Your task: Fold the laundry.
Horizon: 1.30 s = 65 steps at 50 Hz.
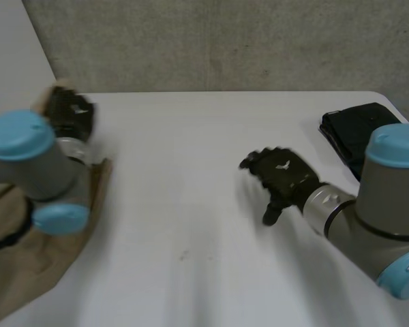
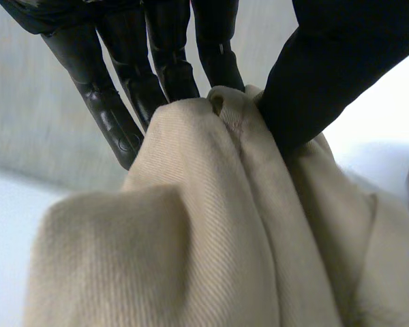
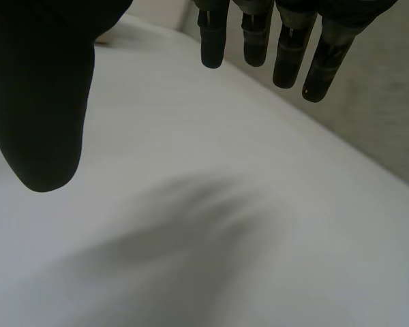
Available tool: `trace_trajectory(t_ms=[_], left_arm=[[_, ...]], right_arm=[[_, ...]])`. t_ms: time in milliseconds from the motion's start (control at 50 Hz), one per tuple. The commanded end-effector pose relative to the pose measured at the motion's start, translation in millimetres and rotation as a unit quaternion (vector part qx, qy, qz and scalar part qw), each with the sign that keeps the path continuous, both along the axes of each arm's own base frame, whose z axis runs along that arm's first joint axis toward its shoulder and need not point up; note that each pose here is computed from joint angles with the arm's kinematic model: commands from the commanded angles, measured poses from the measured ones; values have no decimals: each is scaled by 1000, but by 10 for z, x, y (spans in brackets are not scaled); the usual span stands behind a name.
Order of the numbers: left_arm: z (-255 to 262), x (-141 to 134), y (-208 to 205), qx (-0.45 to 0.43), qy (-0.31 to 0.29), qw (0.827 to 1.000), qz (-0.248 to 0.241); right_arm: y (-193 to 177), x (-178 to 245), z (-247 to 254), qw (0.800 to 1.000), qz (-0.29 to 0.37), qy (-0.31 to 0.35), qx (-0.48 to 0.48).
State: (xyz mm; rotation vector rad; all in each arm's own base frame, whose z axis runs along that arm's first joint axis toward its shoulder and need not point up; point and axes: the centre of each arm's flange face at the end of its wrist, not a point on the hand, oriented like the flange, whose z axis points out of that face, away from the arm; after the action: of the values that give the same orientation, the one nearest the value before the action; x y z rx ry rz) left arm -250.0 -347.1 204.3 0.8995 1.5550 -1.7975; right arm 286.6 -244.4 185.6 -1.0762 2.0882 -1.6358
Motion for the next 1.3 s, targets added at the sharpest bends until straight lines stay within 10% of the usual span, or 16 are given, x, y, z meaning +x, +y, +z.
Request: trace_trajectory(t_ms=[20, 260, 720, 1000, 1300], left_arm=[[-18, -915, 983, 37, 93, 981, -166], [-191, -1164, 1735, 117, 87, 959, -242], [690, 52, 996, 90, 149, 976, -132], [-226, 45, 398, 309, 158, 925, -156], [-210, -87, 197, 263, 125, 949, -123]], right_arm=[[-268, -215, 194, 997, -64, -19, -42], [-481, -360, 376, 993, -92, -28, -68], [-203, 187, 542, 998, 45, 33, -7], [-500, 467, -173, 996, 40, 15, 77], [-741, 611, -147, 998, 31, -33, 40]])
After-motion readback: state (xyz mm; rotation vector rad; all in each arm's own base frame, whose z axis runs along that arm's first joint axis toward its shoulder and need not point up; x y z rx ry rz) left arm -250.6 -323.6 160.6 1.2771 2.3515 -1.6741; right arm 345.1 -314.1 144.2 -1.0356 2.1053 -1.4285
